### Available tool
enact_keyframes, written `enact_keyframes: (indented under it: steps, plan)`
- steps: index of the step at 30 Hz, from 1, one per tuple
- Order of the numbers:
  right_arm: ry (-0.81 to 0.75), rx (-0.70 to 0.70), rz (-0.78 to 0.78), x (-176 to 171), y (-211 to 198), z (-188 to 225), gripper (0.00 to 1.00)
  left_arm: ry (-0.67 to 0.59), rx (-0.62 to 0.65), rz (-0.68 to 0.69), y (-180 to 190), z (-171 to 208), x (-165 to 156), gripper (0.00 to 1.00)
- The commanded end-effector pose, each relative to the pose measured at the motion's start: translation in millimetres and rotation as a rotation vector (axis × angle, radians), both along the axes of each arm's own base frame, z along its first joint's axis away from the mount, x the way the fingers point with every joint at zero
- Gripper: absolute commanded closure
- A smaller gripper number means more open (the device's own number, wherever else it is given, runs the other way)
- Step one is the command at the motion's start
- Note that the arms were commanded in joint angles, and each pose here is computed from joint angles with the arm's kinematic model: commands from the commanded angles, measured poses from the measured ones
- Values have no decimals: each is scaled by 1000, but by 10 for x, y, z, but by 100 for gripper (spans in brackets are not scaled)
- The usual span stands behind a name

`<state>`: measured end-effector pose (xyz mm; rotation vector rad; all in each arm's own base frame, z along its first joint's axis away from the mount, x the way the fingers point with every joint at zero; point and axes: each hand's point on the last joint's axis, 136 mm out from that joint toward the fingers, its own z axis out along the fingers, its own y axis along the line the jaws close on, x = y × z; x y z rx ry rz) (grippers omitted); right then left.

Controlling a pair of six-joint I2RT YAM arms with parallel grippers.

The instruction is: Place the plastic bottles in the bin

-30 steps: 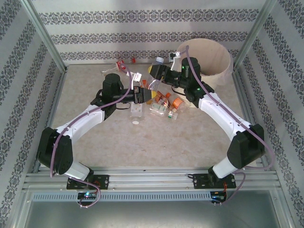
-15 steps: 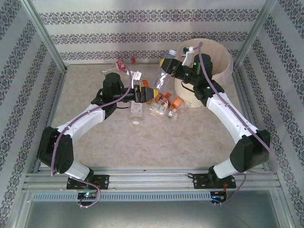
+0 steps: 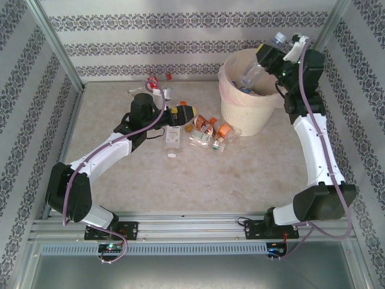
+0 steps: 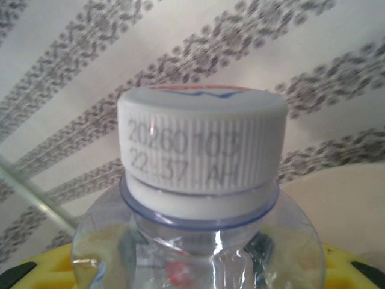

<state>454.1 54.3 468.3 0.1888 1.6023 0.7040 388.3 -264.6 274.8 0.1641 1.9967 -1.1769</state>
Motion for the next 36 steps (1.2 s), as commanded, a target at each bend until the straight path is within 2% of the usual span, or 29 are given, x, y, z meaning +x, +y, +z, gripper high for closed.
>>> enact_keyframes:
  steps: [1,6,11,15,17,19,22,25,31,36]
  plan:
    - [21,-101,-99,42,-220,15,58,36,95,140,218,-167,47,0]
    - [123,-199,-157,221,-358,-245,56,99,168,230,397,-397,58,0]
    - [244,-237,-150,394,-346,-599,55,271,375,373,749,-845,14,0]
    - [325,-300,-127,533,-227,-857,53,358,481,421,920,-1082,-71,0]
    - [370,-338,-112,613,-148,-966,48,388,497,421,936,-1167,-108,0]
    - [405,-362,-97,687,-75,-1035,37,414,503,425,946,-1233,-129,0]
    - [425,-382,-89,761,4,-1042,18,456,512,433,958,-1338,-146,0]
    - [409,-376,-122,767,-11,-953,10,493,529,438,968,-1437,-169,0]
    - [344,-335,-152,607,-38,-750,2,521,538,433,958,-1547,-188,0]
    - [287,-297,-139,373,7,-590,2,550,513,392,866,-1623,-204,0]
